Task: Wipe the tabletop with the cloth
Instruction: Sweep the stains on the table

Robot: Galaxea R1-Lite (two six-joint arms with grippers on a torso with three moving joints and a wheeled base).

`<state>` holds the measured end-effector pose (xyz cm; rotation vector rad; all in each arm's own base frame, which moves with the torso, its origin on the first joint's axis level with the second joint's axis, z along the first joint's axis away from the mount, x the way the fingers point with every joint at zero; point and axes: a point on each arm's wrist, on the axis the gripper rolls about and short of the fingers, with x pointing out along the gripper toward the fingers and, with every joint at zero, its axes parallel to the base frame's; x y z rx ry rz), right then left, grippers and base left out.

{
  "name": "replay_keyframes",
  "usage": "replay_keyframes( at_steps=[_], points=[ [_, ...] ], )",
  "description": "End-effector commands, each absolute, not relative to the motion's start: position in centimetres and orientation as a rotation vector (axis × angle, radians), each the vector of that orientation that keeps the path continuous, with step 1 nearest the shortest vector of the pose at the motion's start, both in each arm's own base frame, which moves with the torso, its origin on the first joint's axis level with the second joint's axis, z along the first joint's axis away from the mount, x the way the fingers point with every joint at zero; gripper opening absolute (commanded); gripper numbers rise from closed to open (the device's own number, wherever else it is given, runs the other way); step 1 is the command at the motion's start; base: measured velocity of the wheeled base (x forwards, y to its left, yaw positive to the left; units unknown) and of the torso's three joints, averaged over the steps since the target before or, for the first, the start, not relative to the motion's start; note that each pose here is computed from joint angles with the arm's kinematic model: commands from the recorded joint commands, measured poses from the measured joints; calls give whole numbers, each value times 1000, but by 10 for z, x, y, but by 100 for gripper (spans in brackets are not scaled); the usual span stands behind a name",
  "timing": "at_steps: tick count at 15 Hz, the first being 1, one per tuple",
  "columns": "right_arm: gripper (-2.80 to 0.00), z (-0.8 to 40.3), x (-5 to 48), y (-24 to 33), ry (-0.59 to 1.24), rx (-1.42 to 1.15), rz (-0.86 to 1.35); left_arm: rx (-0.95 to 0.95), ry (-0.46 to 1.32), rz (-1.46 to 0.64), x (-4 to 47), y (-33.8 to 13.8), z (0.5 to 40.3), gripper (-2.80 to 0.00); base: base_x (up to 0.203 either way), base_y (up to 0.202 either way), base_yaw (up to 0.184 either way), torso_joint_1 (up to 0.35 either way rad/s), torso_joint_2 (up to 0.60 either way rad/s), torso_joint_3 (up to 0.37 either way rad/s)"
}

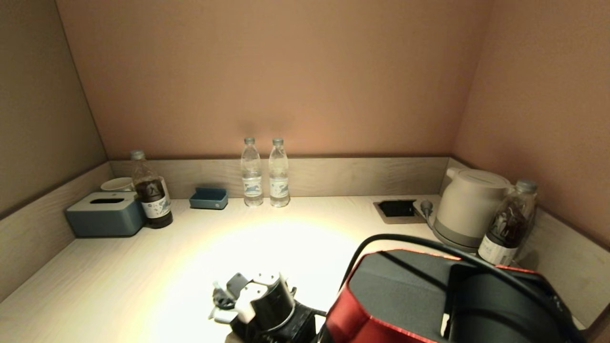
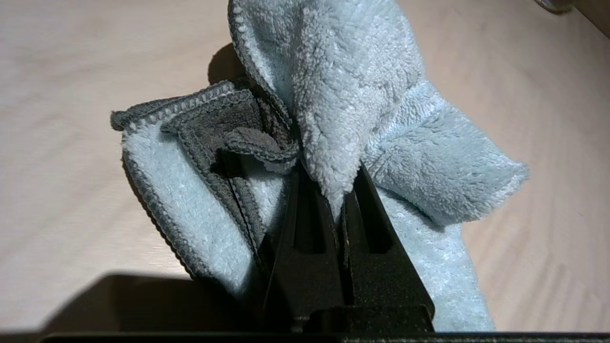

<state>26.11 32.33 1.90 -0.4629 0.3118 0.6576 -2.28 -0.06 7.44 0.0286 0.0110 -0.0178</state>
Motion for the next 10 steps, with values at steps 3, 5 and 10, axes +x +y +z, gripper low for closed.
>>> replay_keyframes(
  at_steps=[3,5,10],
  points=[
    [-280,31,301,257,318,-414,475,29,10,-18,-23,-1,74,-280,0,0,0,0,0,0],
    [-280,46,317,225,306,-384,386,29,10,-18,-23,-1,74,-280,0,0,0,0,0,0],
    [-280,89,323,182,238,-331,277,28,11,-17,-23,-1,74,-280,0,0,0,0,0,0]
  ],
)
